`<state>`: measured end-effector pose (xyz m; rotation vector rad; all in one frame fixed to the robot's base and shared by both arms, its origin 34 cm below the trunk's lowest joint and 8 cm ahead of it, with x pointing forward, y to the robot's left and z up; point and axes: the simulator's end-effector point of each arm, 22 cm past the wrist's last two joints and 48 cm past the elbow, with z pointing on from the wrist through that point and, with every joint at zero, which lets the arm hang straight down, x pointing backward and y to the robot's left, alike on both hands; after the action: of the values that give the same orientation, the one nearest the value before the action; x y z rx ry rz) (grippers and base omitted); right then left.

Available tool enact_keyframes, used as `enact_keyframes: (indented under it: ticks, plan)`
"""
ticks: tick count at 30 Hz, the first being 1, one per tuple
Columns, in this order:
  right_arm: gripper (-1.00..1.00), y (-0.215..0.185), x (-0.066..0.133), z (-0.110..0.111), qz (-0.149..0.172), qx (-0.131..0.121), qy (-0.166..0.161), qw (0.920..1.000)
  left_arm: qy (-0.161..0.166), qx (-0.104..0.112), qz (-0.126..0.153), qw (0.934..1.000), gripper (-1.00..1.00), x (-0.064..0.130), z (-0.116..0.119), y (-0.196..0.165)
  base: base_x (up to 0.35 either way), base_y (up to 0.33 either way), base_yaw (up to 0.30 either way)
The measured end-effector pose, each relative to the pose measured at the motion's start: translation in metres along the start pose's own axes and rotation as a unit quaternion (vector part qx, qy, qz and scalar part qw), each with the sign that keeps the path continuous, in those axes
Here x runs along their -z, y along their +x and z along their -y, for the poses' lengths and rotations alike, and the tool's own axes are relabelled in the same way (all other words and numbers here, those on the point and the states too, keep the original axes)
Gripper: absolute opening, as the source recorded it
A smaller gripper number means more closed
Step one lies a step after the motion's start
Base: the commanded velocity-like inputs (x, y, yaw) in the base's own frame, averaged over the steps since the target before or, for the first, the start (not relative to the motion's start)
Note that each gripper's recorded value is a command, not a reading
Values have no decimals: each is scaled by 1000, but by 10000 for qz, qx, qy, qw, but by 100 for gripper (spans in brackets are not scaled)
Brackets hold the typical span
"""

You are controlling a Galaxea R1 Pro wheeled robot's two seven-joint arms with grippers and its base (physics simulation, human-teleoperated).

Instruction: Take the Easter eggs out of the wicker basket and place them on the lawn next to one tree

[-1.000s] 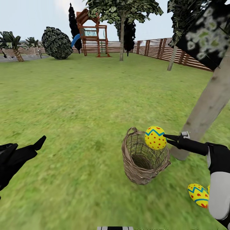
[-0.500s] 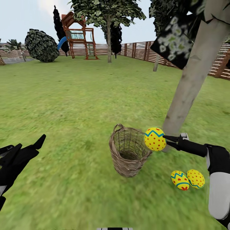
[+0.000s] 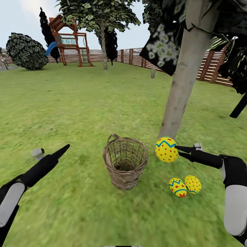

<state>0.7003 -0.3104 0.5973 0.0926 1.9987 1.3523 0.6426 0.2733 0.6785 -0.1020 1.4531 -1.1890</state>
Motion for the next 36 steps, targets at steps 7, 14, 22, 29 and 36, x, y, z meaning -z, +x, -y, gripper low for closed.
enact_keyframes:
  ticks: [7,14,22,29,36]
  plan:
    - [-100,-3,4,19,33,43,527,9986,221,-89,-1157,9930,100,-79,39,71,0,0,-212]
    - [-100,-17,20,28,377,-23,704,9968,705,-64,-1147,9909,100,-79,64,70,-90,-204,-212]
    - [-100,-24,32,58,516,74,1491,9874,798,-44,-1103,9907,100,-81,73,70,-3,-309,-212]
    - [-100,-30,32,99,704,563,2617,9609,816,-65,-1091,9907,100,-81,77,67,0,-312,-212]
    - [-100,-49,7,132,1549,1480,4278,8781,845,-89,-1073,9906,100,-81,81,65,0,-312,-177]
